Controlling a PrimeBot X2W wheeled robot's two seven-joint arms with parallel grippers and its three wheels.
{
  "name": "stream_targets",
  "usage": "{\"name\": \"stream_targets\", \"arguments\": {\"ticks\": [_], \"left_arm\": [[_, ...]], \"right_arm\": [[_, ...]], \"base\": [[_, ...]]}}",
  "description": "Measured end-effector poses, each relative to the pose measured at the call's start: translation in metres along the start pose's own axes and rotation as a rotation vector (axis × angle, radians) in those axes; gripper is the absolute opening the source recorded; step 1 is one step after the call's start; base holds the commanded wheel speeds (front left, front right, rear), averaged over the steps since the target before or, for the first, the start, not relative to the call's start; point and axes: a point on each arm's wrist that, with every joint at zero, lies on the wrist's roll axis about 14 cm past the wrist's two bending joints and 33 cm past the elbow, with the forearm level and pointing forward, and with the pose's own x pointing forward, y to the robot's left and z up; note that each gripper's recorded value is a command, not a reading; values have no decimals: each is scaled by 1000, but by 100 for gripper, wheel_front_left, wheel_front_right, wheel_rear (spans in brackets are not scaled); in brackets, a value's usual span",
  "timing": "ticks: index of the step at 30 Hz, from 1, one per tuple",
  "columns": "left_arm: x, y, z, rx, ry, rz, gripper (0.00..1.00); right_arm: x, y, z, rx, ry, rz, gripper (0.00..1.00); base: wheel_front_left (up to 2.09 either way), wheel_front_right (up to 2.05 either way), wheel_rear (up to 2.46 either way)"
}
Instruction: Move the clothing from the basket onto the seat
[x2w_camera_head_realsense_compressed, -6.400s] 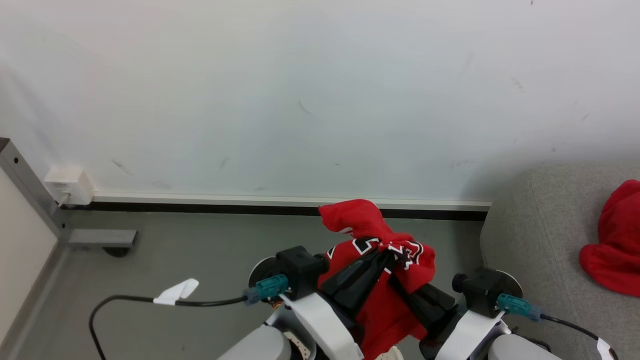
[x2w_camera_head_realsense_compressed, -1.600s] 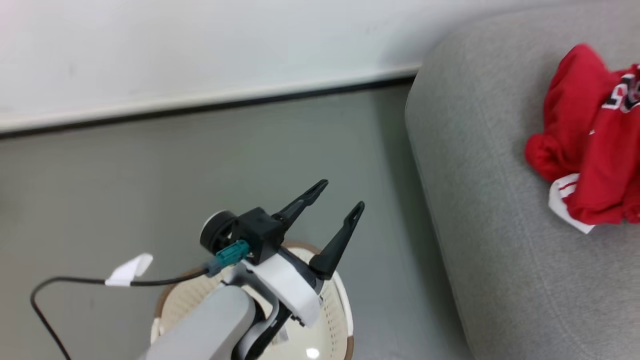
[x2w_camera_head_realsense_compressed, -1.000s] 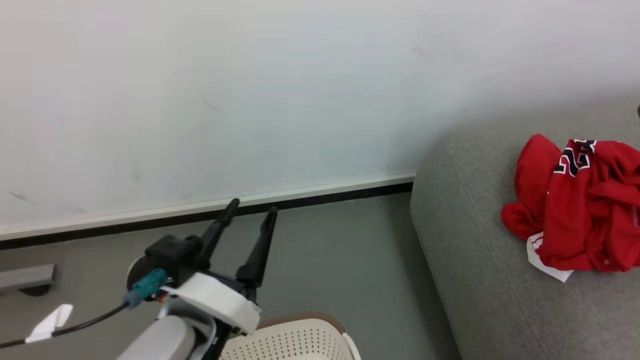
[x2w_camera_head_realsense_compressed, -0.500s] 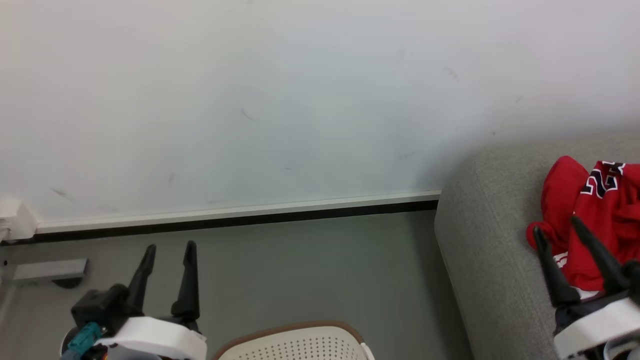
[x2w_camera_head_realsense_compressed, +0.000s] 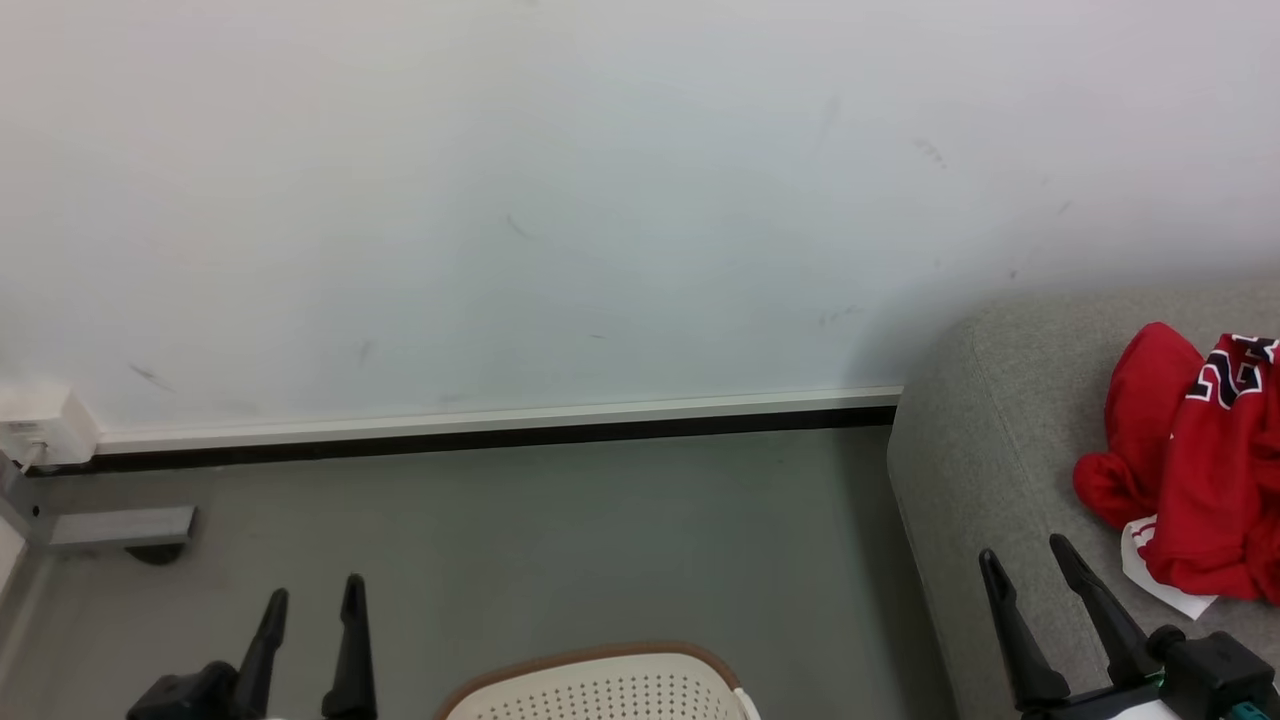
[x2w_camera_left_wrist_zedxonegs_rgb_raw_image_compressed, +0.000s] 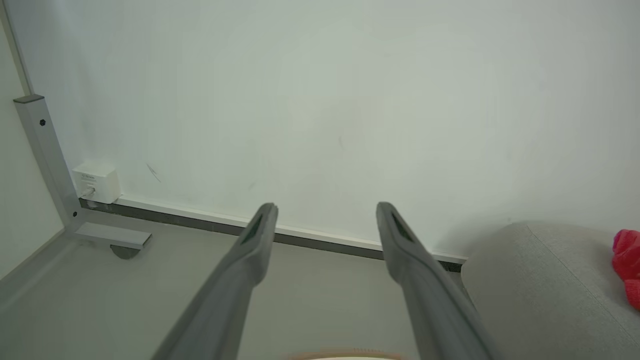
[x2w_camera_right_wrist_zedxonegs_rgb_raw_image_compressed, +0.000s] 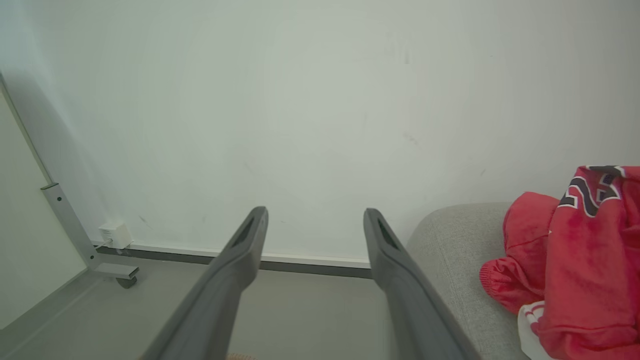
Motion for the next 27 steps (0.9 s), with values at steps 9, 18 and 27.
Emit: {"name": "stream_targets", "arguments": {"ticks": [9,18,27], "left_arm": [[-4,-1,-6,1,3,-4,100],[-5,-2,-8,-1,0,-9,100],[-4,-2,-8,9,-4,-20,100]], "right_arm": [[4,4,0,-14,-3,9,100],[5,6,2,-12,-11,15,100],[7,12,3,-4,-18,28,100]], "base": [[0,0,0],[0,0,0],[0,0,0]]}}
